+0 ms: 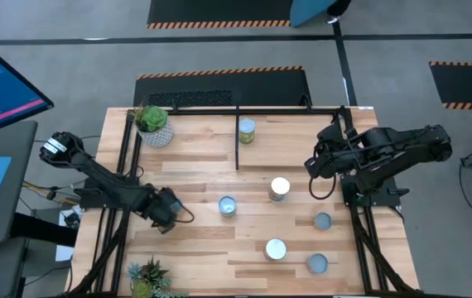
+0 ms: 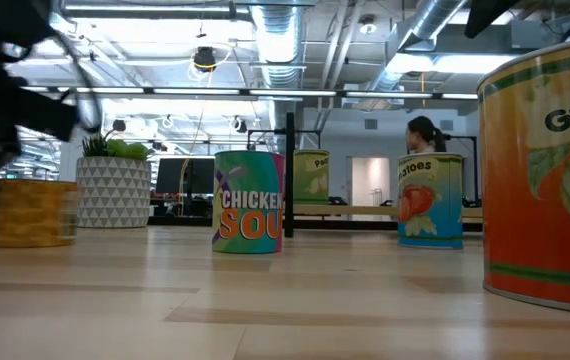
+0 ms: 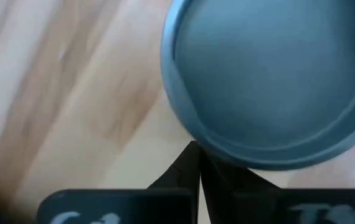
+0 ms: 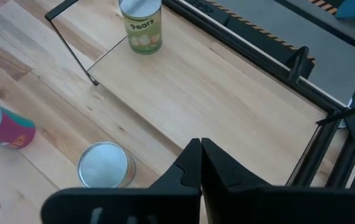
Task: Pick and place cans onto a shelf
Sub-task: Move the canned goods to the center, then adjust the shelf, then put the canned tomatoes on the shelf
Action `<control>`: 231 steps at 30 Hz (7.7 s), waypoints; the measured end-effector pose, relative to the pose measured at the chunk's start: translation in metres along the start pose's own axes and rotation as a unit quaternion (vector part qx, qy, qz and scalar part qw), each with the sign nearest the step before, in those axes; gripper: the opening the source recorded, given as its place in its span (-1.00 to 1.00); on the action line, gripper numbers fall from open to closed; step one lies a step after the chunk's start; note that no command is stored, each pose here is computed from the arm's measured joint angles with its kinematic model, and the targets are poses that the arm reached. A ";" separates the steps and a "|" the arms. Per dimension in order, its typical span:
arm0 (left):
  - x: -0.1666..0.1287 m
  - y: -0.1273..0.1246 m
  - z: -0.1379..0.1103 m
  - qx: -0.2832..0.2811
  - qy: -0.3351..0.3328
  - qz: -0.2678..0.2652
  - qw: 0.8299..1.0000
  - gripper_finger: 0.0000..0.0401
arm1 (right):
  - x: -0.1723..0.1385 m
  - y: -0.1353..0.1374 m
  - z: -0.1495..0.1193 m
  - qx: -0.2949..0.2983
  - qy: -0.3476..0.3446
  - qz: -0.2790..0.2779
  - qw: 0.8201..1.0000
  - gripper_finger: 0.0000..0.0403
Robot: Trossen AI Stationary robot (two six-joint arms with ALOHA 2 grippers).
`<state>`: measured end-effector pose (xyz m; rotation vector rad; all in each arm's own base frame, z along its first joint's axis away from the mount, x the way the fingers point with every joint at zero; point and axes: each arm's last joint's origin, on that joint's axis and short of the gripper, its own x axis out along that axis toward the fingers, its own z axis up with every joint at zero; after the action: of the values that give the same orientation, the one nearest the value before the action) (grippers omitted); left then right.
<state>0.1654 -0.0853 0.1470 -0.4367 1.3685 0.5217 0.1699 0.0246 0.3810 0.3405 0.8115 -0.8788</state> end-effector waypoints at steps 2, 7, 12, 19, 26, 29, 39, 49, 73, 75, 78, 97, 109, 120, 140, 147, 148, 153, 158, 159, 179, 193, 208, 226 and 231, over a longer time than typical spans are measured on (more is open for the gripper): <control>0.001 -0.001 0.011 0.000 -0.030 -0.014 0.999 -1.00 | 0.000 0.000 0.000 0.001 -0.001 0.001 1.000 -0.89; 0.001 -0.004 0.036 0.010 -0.086 -0.066 0.994 -1.00 | 0.000 0.001 0.001 0.006 -0.004 0.006 1.000 -0.88; -0.004 -0.008 0.060 -0.001 -0.134 -0.126 0.983 -1.00 | 0.000 0.001 0.001 0.005 -0.004 0.006 1.000 -0.91; -0.052 -0.025 0.066 0.065 -0.047 -0.222 0.972 -1.00 | 0.000 0.004 -0.001 -0.071 0.038 0.043 0.996 -0.88; -0.100 -0.006 0.068 0.065 -0.085 -0.073 0.992 -1.00 | 0.021 0.028 -0.004 -0.140 0.039 0.094 0.985 -0.89; -0.116 0.007 0.072 0.039 -0.121 -0.006 0.992 -1.00 | 0.039 0.027 -0.001 -0.085 0.026 0.041 0.995 -0.93; -0.129 0.026 0.085 -0.005 -0.159 0.033 0.987 -1.00 | 0.042 -0.030 0.009 0.111 -0.003 -0.137 0.984 -0.95; -0.129 0.038 0.094 -0.012 -0.157 0.047 0.986 -1.00 | 0.075 -0.071 -0.008 0.194 0.041 -0.253 0.947 -0.98; -0.127 0.050 0.104 -0.006 -0.157 0.062 0.986 -1.00 | 0.117 -0.132 -0.034 0.211 0.192 -0.377 0.881 -0.98; -0.128 0.050 0.104 -0.006 -0.158 0.061 0.985 -1.00 | 0.119 -0.132 -0.034 0.215 0.186 -0.374 0.883 -0.98; -0.128 0.050 0.104 -0.006 -0.159 0.060 0.985 -1.00 | 0.121 -0.131 -0.031 0.216 0.171 -0.363 0.890 -0.96; -0.128 0.050 0.105 -0.011 -0.163 0.057 0.985 -1.00 | 0.142 -0.125 -0.016 0.210 0.140 -0.316 0.914 -0.95; -0.128 0.050 0.105 -0.015 -0.163 0.056 0.985 -1.00 | 0.148 -0.122 -0.011 0.204 0.133 -0.289 0.926 -0.94; -0.128 0.050 0.105 -0.020 -0.163 0.056 0.985 -1.00 | 0.132 -0.125 -0.005 0.215 0.095 -0.292 0.927 -0.94; -0.128 0.051 0.106 -0.020 -0.178 0.070 0.981 -1.00 | 0.062 -0.088 -0.035 0.209 0.198 -0.109 0.951 -0.98; -0.127 0.055 0.110 -0.020 -0.175 0.076 0.981 -1.00 | 0.051 -0.074 -0.043 0.215 0.194 -0.072 0.954 -0.98; -0.127 0.056 0.110 -0.020 -0.175 0.077 0.981 -1.00 | 0.051 -0.074 -0.044 0.211 0.195 -0.069 0.955 -0.98; -0.127 0.060 0.113 -0.020 -0.168 0.075 0.983 -1.00 | 0.061 -0.072 -0.055 0.219 0.211 -0.093 0.948 -0.99; -0.127 0.060 0.113 -0.021 -0.165 0.071 0.984 -1.00 | 0.072 -0.072 -0.065 0.222 0.222 -0.121 0.942 -0.99; -0.127 0.060 0.113 -0.021 -0.165 0.071 0.984 -1.00 | 0.072 -0.072 -0.066 0.224 0.216 -0.125 0.942 -0.99; -0.126 0.060 0.113 -0.016 -0.162 0.068 0.984 -1.00 | 0.077 -0.081 -0.060 0.230 0.168 -0.171 0.943 -0.99; -0.127 0.060 0.113 -0.019 -0.163 0.068 0.984 -1.00 | 0.077 -0.082 -0.060 0.237 0.181 -0.166 0.940 -0.98; -0.126 0.060 0.113 -0.020 -0.161 0.063 0.985 -1.00 | 0.074 -0.012 -0.037 0.154 0.186 0.253 0.937 -0.91; -0.127 0.059 0.114 0.004 -0.164 0.063 0.984 -1.00 | 0.134 0.065 -0.014 -0.168 0.177 0.163 0.956 -0.82; -0.127 0.059 0.114 0.010 -0.163 0.064 0.984 -1.00 | 0.146 0.074 -0.003 -0.215 0.172 0.175 0.945 -0.67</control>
<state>0.2065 0.0160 0.2901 -0.2348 1.0877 0.6546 0.2809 -0.0083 0.2655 0.2425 1.1966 -0.2934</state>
